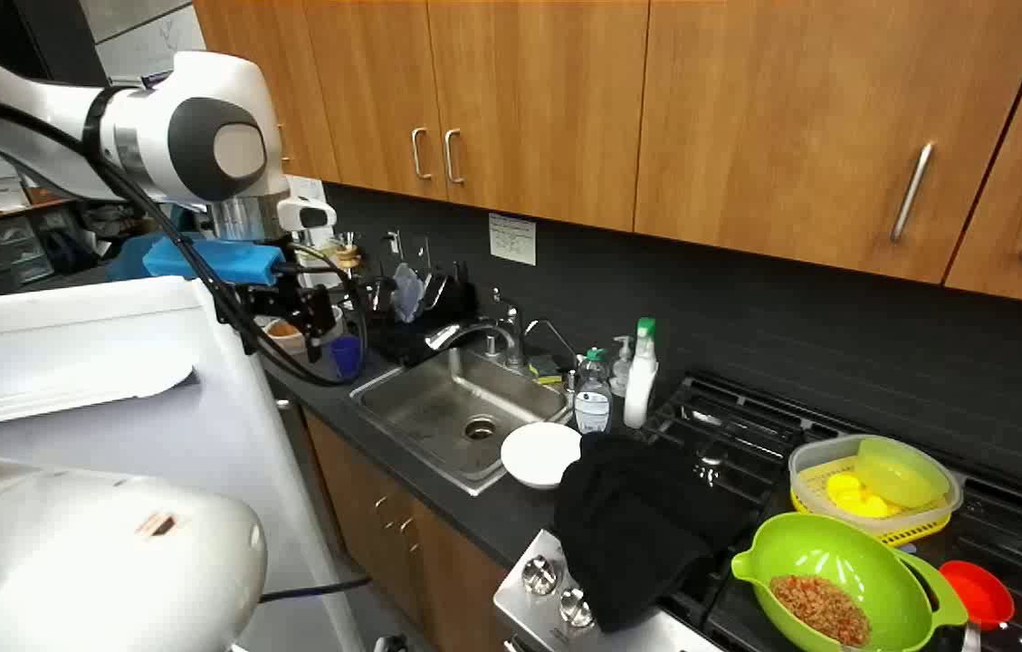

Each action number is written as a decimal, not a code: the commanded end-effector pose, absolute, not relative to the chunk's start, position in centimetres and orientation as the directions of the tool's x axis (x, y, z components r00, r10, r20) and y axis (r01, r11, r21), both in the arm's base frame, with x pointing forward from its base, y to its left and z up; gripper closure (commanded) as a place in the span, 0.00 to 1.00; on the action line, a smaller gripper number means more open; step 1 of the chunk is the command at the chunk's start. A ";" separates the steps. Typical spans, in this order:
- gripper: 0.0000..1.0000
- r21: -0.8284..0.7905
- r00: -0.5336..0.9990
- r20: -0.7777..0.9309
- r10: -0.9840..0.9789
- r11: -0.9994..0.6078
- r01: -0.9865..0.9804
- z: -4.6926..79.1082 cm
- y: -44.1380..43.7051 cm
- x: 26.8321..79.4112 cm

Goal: Put the cloth on the white stand

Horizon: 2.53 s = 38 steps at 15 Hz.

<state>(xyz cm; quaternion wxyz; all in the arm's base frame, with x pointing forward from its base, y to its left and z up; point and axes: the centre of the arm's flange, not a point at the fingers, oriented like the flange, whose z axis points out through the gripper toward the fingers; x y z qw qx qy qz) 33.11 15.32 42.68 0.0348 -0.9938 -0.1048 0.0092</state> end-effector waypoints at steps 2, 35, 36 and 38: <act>0.00 -0.071 0.978 -0.011 0.209 -0.976 0.208 42.7 15.3 33.1; 0.00 -0.051 0.965 0.020 0.262 -0.964 0.262 41.1 19.2 35.9; 0.00 -0.044 0.963 0.033 0.269 -0.962 0.270 41.0 20.3 36.4; 0.00 -0.069 0.950 0.059 0.308 -0.948 0.312 40.6 23.5 37.7</act>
